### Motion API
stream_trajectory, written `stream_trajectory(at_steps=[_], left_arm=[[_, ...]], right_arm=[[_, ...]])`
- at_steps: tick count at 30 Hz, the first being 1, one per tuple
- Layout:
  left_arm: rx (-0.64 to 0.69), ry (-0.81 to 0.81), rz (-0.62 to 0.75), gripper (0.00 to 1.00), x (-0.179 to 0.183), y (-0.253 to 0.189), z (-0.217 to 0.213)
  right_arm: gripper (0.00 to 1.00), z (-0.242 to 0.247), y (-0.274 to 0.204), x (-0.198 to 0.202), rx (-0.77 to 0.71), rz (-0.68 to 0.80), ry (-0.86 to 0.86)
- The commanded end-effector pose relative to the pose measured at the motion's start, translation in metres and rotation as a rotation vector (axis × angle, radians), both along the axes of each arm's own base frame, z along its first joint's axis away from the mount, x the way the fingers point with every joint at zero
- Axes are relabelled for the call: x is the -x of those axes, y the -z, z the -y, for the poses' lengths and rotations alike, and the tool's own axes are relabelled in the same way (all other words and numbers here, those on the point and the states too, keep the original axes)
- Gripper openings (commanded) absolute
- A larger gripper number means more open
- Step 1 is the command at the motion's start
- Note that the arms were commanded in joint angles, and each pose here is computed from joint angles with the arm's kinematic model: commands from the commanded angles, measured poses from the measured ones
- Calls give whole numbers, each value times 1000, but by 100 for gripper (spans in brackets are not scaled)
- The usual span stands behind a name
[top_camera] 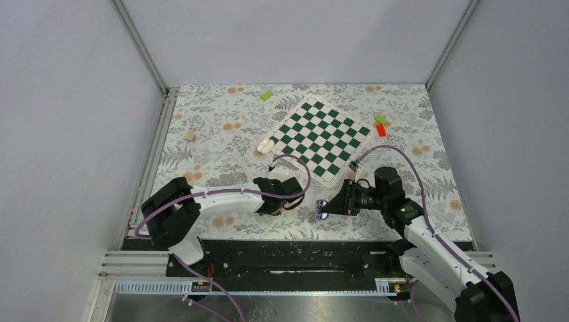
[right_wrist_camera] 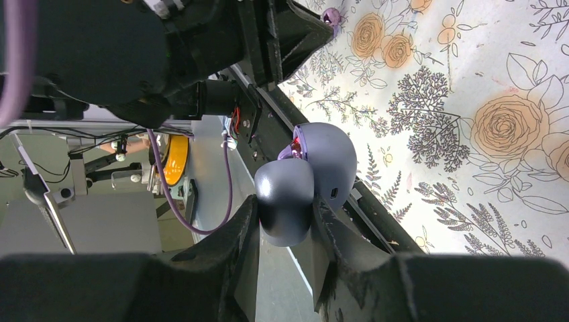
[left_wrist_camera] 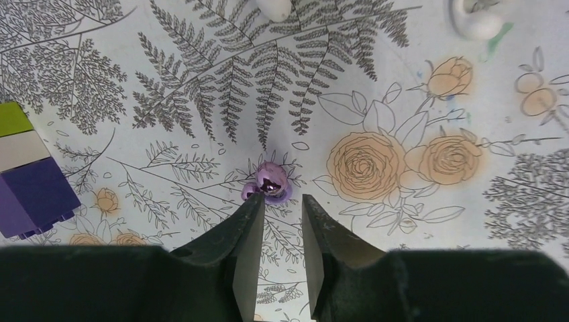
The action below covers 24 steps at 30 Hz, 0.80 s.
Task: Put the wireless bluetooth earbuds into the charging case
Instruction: Pick up the right earbud from the center of the board.
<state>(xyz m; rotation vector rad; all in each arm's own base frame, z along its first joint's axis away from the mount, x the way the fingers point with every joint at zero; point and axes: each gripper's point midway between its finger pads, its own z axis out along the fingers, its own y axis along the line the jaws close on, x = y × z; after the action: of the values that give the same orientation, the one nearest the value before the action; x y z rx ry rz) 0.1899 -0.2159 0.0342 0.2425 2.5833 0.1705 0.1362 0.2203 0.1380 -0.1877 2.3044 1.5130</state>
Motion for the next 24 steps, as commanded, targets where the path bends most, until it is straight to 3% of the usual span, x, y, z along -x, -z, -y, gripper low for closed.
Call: stream_trajectory(at_steps=[1,24], left_arm=[[-29,4,21,28,-5,3,2],[-111,18,32,26,-18,18,2]], right_arm=[[0,-4,-18,-3,-33,61,-20],[0,-4,-17,-4,-25,61,-25]])
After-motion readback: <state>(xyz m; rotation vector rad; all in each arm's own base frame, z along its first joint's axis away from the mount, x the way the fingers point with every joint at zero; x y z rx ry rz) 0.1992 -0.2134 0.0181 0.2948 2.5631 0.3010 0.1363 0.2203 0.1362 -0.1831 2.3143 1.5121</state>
